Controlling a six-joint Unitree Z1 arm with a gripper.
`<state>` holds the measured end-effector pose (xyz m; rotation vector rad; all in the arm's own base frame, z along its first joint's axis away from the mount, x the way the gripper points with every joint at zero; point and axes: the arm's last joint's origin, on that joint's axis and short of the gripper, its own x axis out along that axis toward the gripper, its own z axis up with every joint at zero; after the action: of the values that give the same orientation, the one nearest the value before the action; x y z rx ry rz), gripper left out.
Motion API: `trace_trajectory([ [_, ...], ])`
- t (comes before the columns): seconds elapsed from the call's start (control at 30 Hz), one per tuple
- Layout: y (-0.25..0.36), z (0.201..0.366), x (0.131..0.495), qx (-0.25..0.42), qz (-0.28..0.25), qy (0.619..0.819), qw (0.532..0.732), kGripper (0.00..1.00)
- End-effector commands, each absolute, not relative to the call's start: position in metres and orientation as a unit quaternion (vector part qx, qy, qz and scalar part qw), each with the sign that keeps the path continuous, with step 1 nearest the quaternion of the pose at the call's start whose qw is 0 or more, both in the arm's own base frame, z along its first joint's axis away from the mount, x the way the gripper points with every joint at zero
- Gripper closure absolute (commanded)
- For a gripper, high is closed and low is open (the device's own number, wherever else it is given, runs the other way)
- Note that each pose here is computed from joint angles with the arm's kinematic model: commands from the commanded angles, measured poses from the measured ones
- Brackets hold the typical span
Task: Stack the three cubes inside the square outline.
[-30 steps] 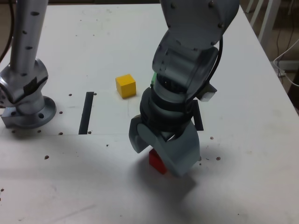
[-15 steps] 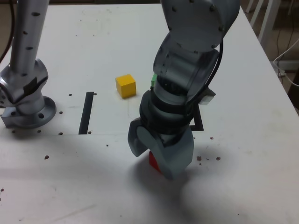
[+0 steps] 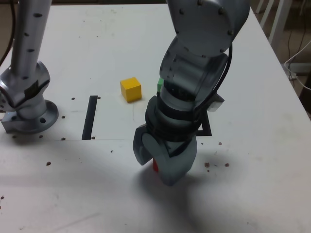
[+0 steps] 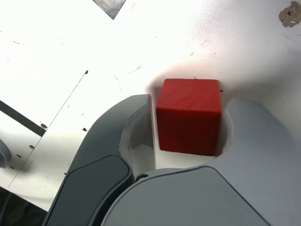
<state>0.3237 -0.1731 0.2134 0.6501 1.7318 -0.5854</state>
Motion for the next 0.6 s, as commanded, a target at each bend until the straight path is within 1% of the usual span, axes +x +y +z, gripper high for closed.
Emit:
trace_trajectory([
  [0.0, -0.174, 0.211, 0.323, 0.277, -0.25, 0.739, 0.561, 0.72],
  [0.2, -0.172, 0.215, 0.324, 0.27, -0.243, 0.741, 0.565, 0.72],
  [0.57, -0.14, 0.239, 0.34, 0.21, -0.18, 0.762, 0.586, 0.72],
])
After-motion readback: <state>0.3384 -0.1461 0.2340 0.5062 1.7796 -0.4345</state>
